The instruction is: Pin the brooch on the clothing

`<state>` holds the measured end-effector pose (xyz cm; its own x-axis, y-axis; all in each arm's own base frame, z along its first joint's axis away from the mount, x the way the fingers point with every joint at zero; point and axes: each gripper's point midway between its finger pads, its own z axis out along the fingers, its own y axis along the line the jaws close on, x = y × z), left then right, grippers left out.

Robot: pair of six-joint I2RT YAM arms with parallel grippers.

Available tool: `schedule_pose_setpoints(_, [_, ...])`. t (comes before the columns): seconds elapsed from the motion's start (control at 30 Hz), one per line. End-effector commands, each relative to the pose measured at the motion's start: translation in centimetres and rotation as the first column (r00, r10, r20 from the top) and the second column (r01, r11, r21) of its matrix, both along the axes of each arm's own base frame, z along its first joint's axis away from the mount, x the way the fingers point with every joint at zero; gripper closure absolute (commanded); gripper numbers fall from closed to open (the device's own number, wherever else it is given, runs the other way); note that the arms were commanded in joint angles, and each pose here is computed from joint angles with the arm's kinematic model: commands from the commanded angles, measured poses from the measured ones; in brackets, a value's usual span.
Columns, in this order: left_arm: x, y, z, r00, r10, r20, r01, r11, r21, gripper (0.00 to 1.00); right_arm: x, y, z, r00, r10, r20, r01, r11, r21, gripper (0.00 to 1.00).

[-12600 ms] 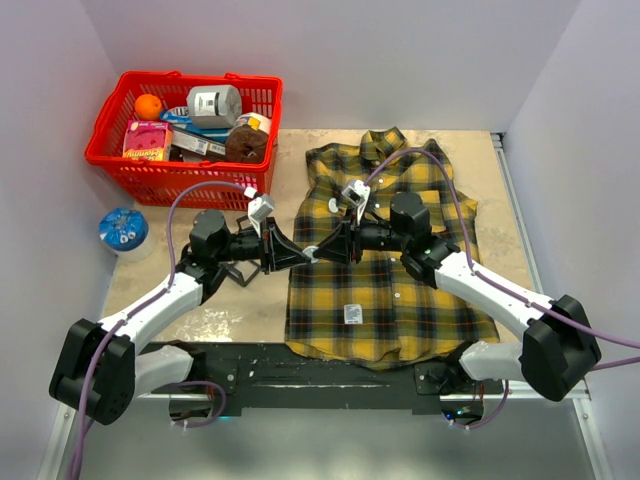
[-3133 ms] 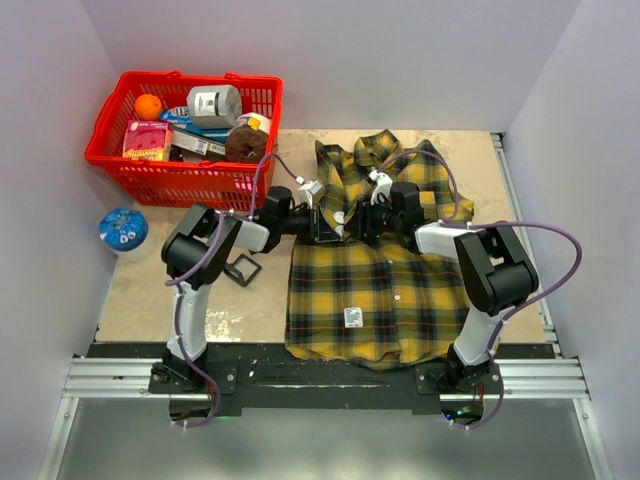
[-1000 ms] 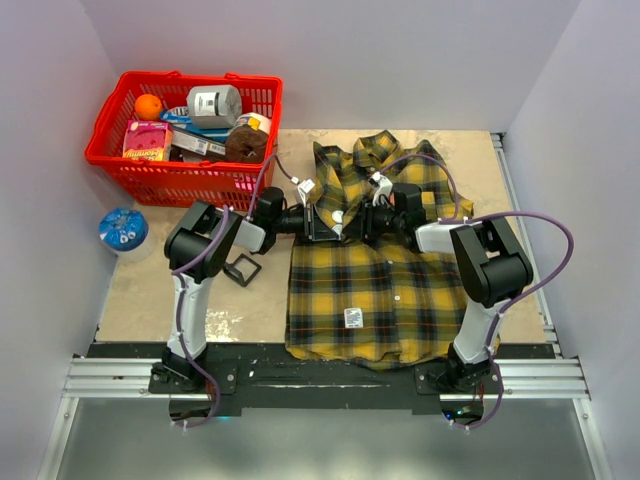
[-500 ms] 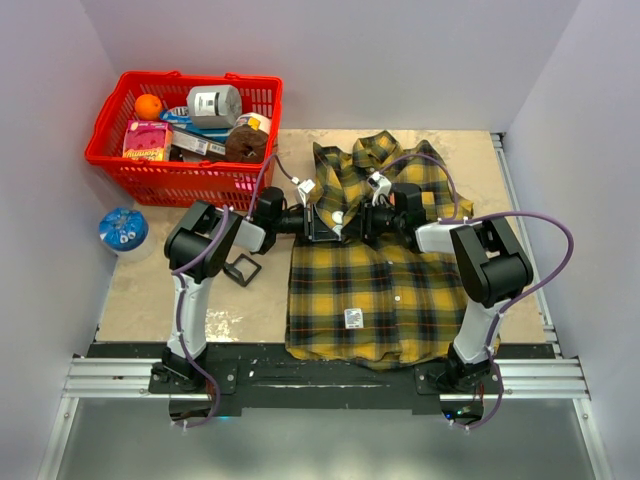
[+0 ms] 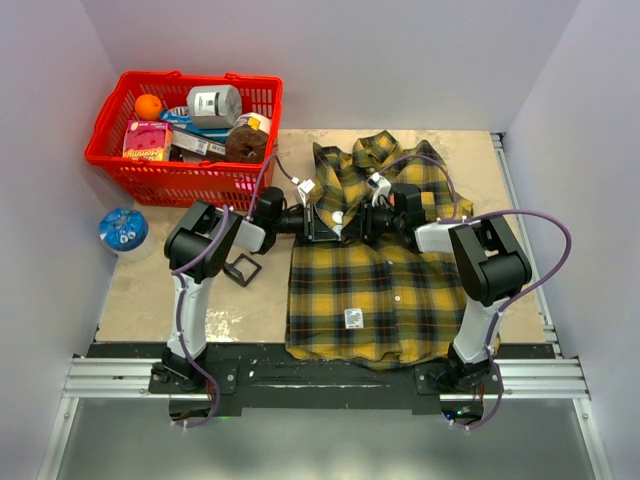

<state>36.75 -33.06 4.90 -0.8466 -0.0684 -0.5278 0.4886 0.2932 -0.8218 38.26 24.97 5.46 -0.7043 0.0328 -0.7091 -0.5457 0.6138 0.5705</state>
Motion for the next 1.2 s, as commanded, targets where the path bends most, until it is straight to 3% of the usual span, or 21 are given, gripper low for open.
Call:
schedule_pose_setpoints(0.0, [-0.09,0.31,-0.45,0.999,-0.007,-0.045,0.007,1.0,-0.011,1.0,0.36,0.56,0.84,0.999,0.022,0.032,-0.023,0.999,0.034,0.65])
schedule_pose_setpoints(1.17, [0.01,0.35,-0.01,0.997,-0.005,-0.072,0.002,0.999,-0.038,1.0,0.41,0.81,0.74,0.999,0.032,0.022,-0.033,0.998,0.045,0.64])
